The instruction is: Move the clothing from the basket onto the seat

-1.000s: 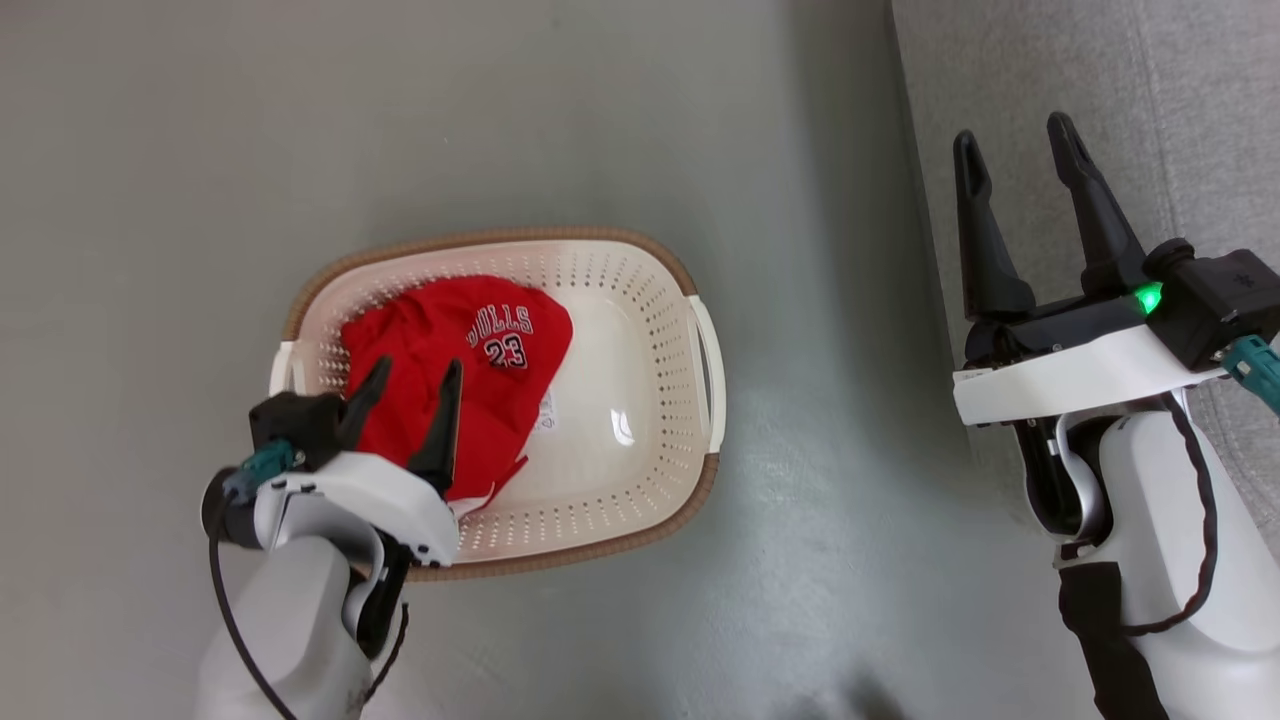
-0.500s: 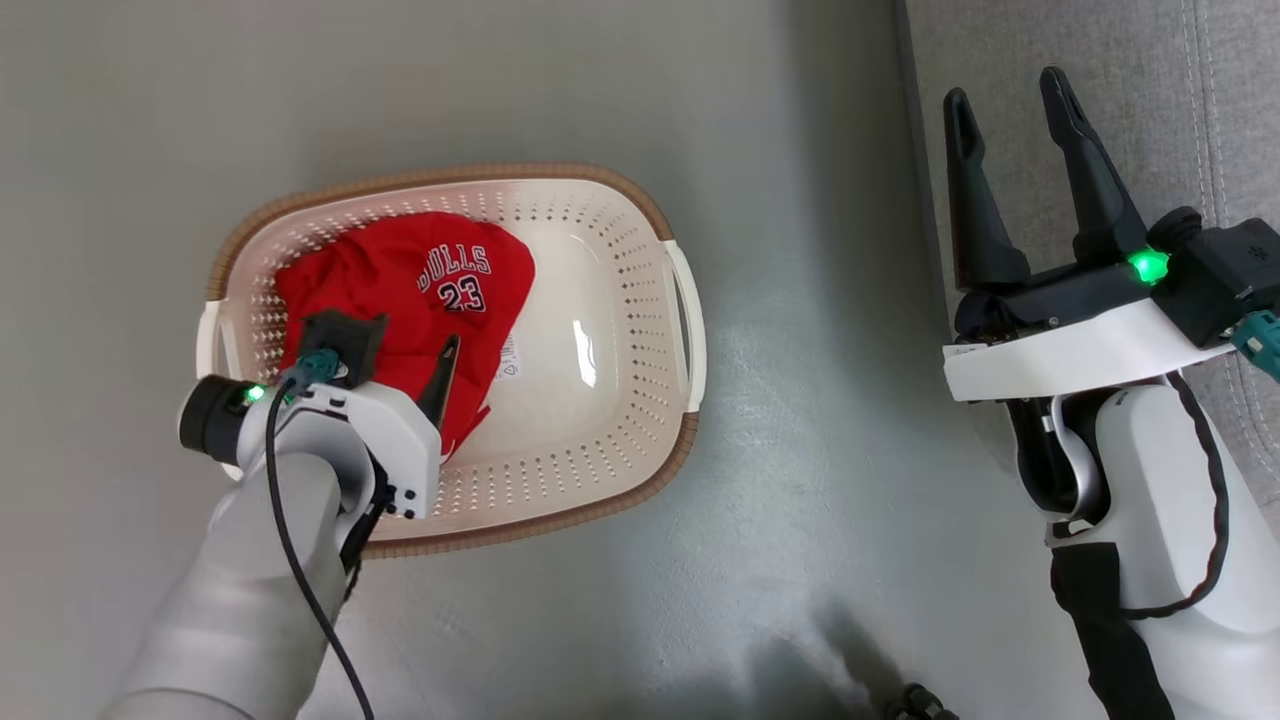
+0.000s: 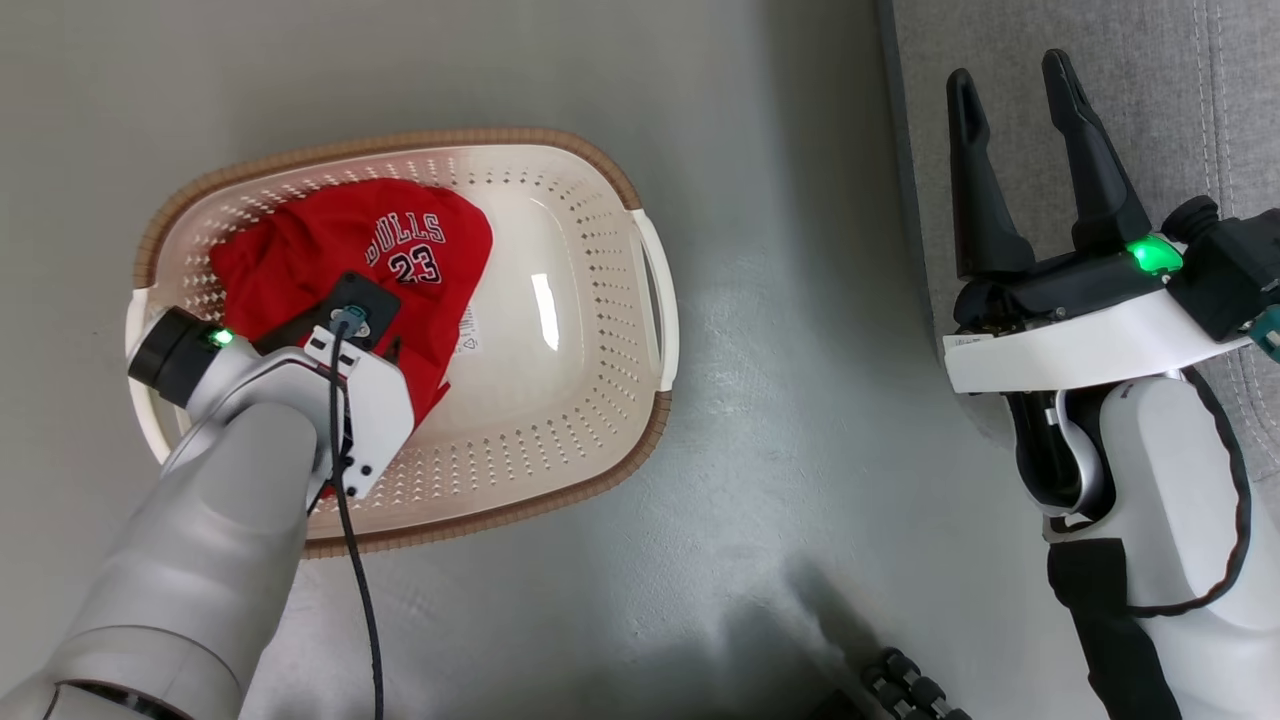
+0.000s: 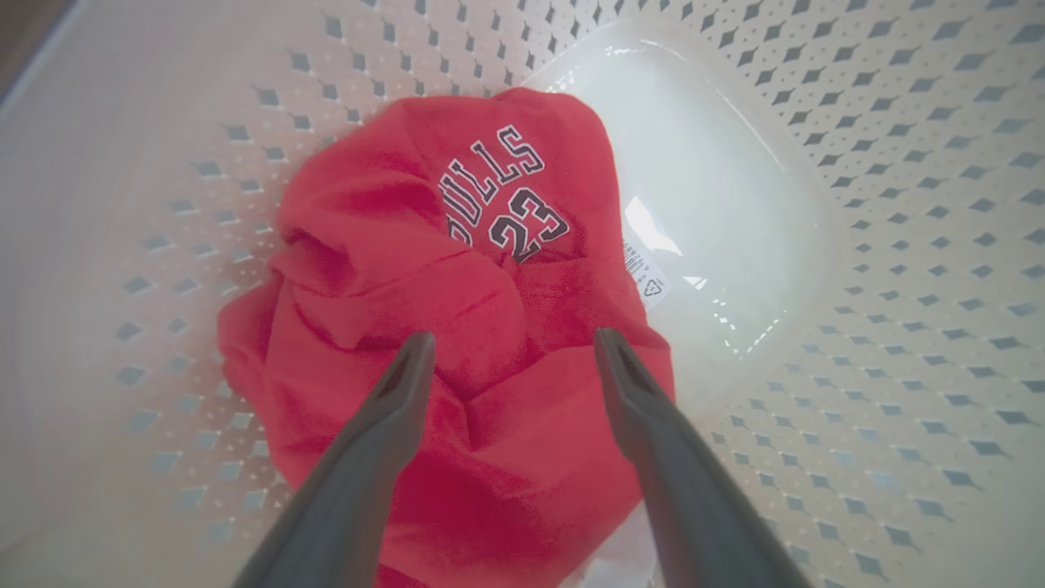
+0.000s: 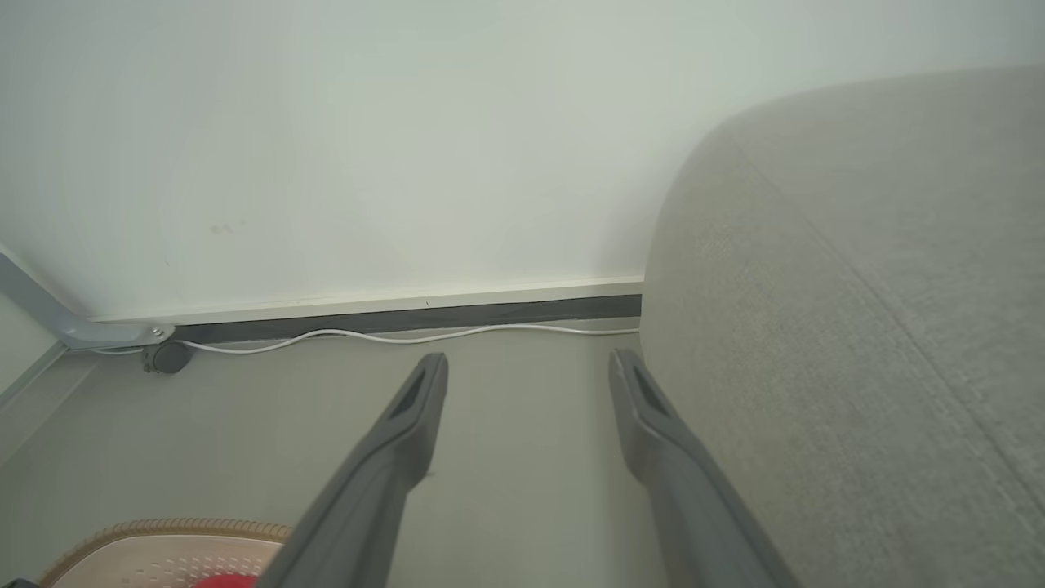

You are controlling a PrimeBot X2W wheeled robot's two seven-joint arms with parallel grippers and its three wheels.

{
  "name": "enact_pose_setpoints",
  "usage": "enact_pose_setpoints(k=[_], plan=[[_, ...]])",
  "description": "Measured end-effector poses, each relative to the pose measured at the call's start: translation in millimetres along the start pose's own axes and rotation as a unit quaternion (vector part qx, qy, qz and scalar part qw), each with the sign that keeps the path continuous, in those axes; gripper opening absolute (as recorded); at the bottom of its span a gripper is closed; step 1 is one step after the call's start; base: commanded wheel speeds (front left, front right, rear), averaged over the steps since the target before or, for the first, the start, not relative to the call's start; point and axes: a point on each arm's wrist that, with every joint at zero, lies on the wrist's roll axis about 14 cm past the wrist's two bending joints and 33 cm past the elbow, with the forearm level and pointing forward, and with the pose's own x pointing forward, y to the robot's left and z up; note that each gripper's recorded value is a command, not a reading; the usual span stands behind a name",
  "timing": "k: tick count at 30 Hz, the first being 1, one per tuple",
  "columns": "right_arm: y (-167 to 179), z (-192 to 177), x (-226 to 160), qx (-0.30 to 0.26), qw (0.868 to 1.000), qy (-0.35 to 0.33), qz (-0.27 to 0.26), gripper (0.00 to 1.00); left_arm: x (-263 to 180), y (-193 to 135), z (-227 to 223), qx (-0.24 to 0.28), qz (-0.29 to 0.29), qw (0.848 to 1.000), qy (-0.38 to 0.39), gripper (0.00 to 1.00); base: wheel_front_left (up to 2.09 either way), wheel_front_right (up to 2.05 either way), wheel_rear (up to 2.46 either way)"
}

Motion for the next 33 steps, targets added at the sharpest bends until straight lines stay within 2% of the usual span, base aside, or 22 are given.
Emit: enact_pose_setpoints(k=[8,17,22,23,25,33], plan=[[-8,-8,-1,0.008,1.0,0.007,-0.011,1.0,14,6,-23,0.116,0.004,0.991,0.07,1.0,0.0,0.0,0.0],[-19,-20,-1,0.014,0.999,0.017,-0.024,1.0,29,20,-46,0.173,0.008,0.979,0.109,1.0,0.0,0.0,0.0],[-23,-25,0,0.017,0.999,0.02,-0.029,1.0,36,21,-56,0.179,0.003,0.976,0.12,1.0,0.0,0.0,0.0],[-24,-25,0,0.017,0.999,0.019,-0.029,1.0,37,22,-57,0.179,0.003,0.976,0.121,0.89,0.0,0.0,0.0],[-24,-24,2,0.019,0.999,0.017,-0.029,1.0,40,25,-56,0.181,0.004,0.976,0.119,0.0,0.0,0.0,0.0],[-26,-13,2,0.021,0.999,0.007,-0.03,1.0,40,32,-47,0.188,0.0,0.976,0.106,0.0,0.0,0.0,0.0]])
